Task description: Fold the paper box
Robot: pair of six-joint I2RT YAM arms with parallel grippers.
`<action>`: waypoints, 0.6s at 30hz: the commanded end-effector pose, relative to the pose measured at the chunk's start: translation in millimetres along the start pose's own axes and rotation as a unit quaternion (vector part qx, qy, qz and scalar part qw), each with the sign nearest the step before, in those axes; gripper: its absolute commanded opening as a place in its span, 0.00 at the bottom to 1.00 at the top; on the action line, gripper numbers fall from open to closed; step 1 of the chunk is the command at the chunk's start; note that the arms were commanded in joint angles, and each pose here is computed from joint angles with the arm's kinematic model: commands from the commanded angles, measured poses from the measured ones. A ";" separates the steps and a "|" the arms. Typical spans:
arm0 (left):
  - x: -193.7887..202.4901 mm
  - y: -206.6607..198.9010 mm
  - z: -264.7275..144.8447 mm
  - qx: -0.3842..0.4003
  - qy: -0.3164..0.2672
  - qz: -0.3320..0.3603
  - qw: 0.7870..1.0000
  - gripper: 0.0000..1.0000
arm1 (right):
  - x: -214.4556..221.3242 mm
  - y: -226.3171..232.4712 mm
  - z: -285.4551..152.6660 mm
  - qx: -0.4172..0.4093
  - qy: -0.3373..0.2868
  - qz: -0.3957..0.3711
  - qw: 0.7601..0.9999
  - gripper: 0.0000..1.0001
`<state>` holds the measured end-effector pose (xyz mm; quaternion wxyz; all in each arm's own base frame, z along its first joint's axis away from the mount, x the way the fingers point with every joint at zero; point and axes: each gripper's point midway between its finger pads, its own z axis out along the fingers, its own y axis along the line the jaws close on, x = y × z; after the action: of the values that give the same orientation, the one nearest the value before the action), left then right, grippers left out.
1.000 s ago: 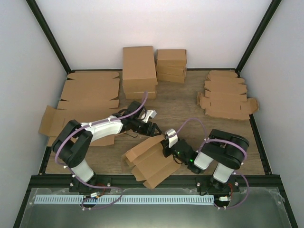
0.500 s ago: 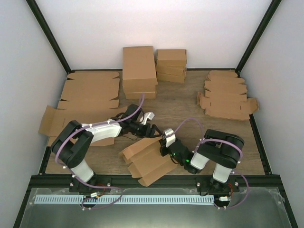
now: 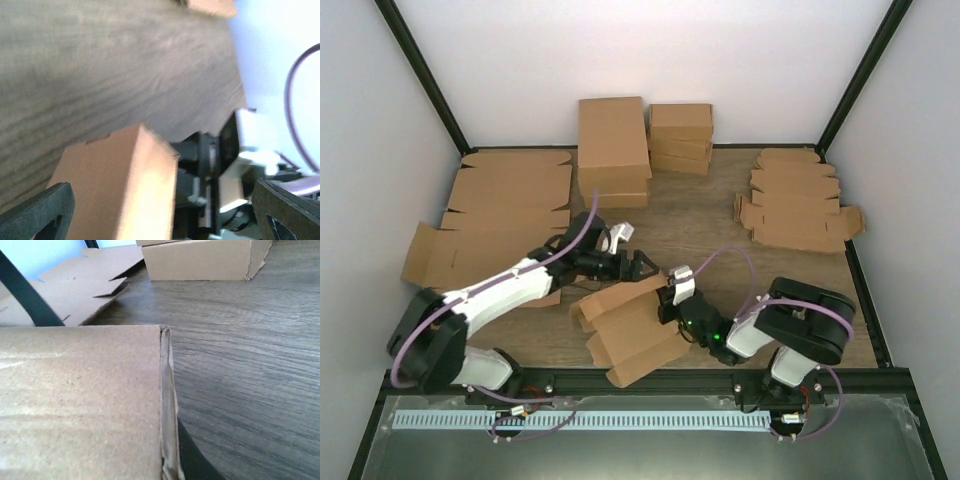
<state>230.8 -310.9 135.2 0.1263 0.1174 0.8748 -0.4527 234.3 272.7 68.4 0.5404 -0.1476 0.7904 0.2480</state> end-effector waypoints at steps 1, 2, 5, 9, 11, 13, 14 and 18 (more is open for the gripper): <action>-39.4 -41.4 -56.1 -0.047 -0.087 0.058 0.993 1.00 | -11.5 1.7 -7.1 0.002 0.000 0.055 0.998 0.01; -44.7 -50.2 -70.5 -0.056 -0.103 0.072 0.990 1.00 | -11.6 0.3 -7.7 0.006 0.007 0.073 0.997 0.01; -51.0 -79.4 -115.0 -0.070 -0.138 0.112 0.982 1.00 | -11.9 -2.6 -11.2 0.005 0.024 0.131 0.991 0.01; -41.0 -99.3 -161.8 -0.077 -0.172 0.115 0.975 1.00 | -15.0 -19.8 -20.0 0.024 0.031 0.223 0.974 0.01; -31.2 -104.9 -178.8 -0.069 -0.184 0.102 0.975 1.00 | -21.2 -28.8 -24.6 0.033 0.026 0.270 0.962 0.01; -21.3 -109.9 -195.7 -0.059 -0.198 0.085 0.975 1.00 | -23.0 -39.6 -26.6 0.049 0.026 0.312 0.948 0.01; -16.4 -112.5 -204.5 -0.054 -0.206 0.079 0.974 1.00 | -23.2 -45.3 -27.0 0.063 0.027 0.331 0.941 0.01; 8.6 -124.3 -230.2 -0.010 -0.223 0.062 0.973 1.00 | -33.2 -63.3 -26.5 0.123 0.016 0.389 0.913 0.01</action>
<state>181.1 -208.3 363.7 0.3755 0.0992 0.8115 -0.4366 247.4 218.7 94.2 0.4355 0.1263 0.8180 0.3538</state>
